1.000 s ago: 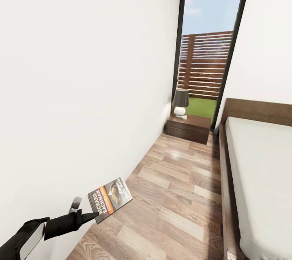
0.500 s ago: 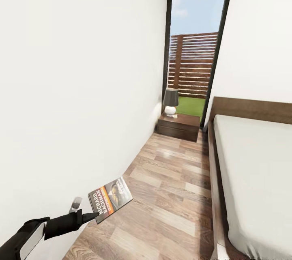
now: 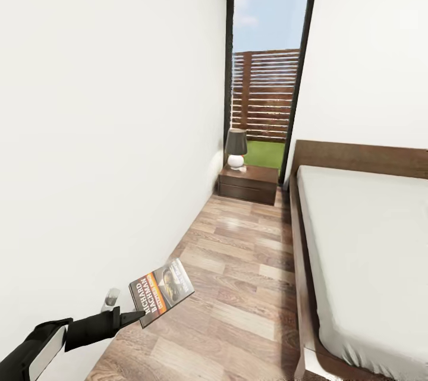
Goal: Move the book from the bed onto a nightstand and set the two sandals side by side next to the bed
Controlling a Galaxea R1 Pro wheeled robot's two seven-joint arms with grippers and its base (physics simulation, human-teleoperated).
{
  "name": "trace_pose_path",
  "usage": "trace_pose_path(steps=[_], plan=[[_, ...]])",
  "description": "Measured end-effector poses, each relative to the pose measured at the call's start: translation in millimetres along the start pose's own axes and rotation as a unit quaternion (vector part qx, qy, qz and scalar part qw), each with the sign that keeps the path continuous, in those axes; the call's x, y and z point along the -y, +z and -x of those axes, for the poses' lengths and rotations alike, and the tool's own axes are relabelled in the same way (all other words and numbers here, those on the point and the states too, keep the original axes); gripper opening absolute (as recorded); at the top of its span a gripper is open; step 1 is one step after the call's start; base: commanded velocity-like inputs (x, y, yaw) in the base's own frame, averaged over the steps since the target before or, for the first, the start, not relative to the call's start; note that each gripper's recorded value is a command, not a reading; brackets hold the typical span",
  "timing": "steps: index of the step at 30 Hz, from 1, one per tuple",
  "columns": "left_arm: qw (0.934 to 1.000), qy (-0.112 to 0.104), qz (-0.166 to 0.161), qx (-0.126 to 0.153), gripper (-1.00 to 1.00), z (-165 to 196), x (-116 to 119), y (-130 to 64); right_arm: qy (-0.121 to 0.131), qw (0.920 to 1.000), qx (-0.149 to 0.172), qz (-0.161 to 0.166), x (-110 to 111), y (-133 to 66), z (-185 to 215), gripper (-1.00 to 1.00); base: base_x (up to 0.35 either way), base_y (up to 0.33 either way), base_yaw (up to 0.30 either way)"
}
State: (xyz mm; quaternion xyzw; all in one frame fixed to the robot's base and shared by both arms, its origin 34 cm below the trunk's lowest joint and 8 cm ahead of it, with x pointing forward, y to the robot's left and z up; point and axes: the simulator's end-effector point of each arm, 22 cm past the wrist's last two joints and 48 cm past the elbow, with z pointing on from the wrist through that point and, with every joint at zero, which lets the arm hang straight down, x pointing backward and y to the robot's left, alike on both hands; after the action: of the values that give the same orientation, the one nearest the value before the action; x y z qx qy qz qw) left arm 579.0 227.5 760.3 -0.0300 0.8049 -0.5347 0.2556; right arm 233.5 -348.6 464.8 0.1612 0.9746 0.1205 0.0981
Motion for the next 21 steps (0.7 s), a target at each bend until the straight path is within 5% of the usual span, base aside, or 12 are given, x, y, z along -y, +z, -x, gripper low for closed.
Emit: trace_pose_path(steps=[21], plan=[[1.0000, -0.001, 0.000, 0.001, -1.00, 0.5, 0.0, -0.3, 0.001, 1.0000, 0.000, 0.002, -3.5, 1.3, -1.2, 1.00, 0.000, 0.000, -0.172]])
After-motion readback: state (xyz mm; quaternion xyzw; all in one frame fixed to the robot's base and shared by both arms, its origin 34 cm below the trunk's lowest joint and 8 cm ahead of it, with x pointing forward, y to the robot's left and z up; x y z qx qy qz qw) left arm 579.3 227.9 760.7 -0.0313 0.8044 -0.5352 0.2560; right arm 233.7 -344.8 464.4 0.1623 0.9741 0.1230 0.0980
